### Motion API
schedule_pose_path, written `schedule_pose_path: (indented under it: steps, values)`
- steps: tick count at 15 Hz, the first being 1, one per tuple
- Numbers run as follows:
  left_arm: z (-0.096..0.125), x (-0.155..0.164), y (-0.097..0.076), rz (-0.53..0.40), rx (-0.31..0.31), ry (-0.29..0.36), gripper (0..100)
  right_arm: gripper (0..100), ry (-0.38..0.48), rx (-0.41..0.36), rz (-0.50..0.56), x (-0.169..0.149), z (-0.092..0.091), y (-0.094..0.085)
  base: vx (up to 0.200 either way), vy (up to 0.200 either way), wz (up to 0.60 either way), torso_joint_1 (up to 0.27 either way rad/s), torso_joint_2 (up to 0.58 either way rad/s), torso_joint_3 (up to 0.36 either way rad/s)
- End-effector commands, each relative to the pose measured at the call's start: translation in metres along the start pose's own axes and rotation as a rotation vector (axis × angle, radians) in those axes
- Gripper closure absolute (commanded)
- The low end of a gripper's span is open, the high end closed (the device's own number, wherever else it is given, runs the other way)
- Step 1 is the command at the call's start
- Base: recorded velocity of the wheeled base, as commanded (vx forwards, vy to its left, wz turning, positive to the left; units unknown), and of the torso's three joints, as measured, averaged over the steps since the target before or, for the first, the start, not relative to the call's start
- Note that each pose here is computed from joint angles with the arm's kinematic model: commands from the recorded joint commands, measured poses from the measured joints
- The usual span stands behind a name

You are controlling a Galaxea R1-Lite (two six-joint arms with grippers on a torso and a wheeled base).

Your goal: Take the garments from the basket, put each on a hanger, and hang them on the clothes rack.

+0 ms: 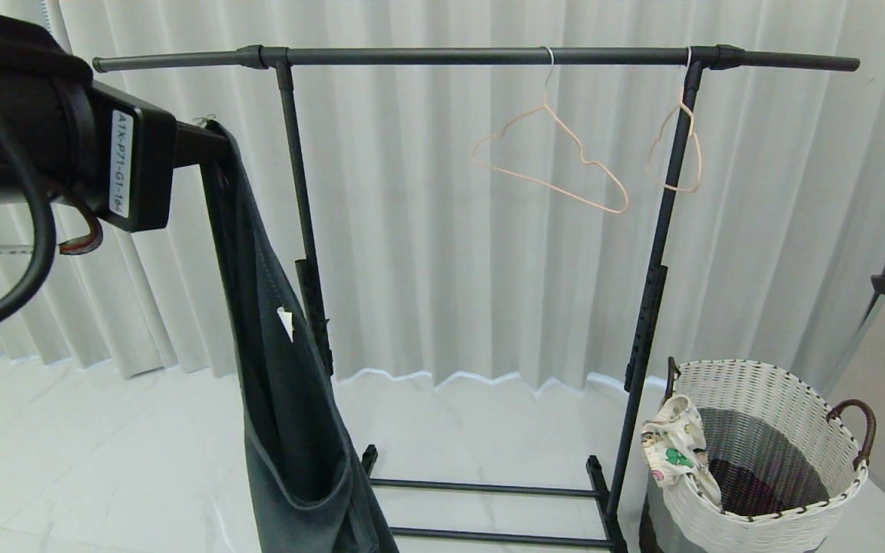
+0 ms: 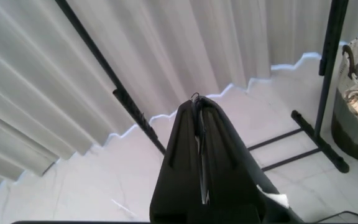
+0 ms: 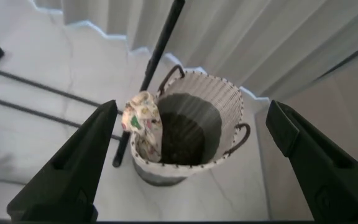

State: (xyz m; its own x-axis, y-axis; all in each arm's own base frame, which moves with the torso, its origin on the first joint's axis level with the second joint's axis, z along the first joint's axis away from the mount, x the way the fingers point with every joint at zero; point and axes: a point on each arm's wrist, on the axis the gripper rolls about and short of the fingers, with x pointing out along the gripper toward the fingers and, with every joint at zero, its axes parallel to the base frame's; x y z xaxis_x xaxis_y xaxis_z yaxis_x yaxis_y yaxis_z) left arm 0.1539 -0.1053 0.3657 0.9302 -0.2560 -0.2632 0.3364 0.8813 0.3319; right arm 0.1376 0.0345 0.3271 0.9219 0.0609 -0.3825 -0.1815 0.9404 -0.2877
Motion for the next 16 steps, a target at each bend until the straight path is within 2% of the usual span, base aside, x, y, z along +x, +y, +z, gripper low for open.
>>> schedule_pose_path:
  steps: [1,4,7,10,16]
  values:
    - [-0.001,-0.005,0.002,0.004,-0.003,-0.008,100,0,-0.006,0.01,0.001,0.002,0.001,0.0,0.0,0.0,0.0,0.0,0.0,0.0]
    - [0.0,-0.007,0.003,0.005,-0.005,-0.013,100,0,-0.012,0.021,0.001,0.003,0.002,0.0,0.0,0.0,0.0,0.062,-0.13,-0.047]
    - [0.0,-0.008,0.004,0.01,-0.006,-0.016,100,0,-0.018,0.06,-0.003,0.002,0.003,-0.001,0.0,0.0,0.0,0.186,-0.11,-0.23]
    - [-0.002,-0.01,0.011,0.044,-0.019,-0.015,100,0,-0.013,0.094,-0.004,0.003,0.002,-0.001,0.0,0.0,0.0,0.225,-0.61,-0.233]
    - [-0.003,-0.011,0.016,0.07,-0.029,-0.011,100,0,-0.018,0.097,-0.009,0.002,0.003,-0.001,0.0,0.0,0.0,0.146,-0.52,-0.232]
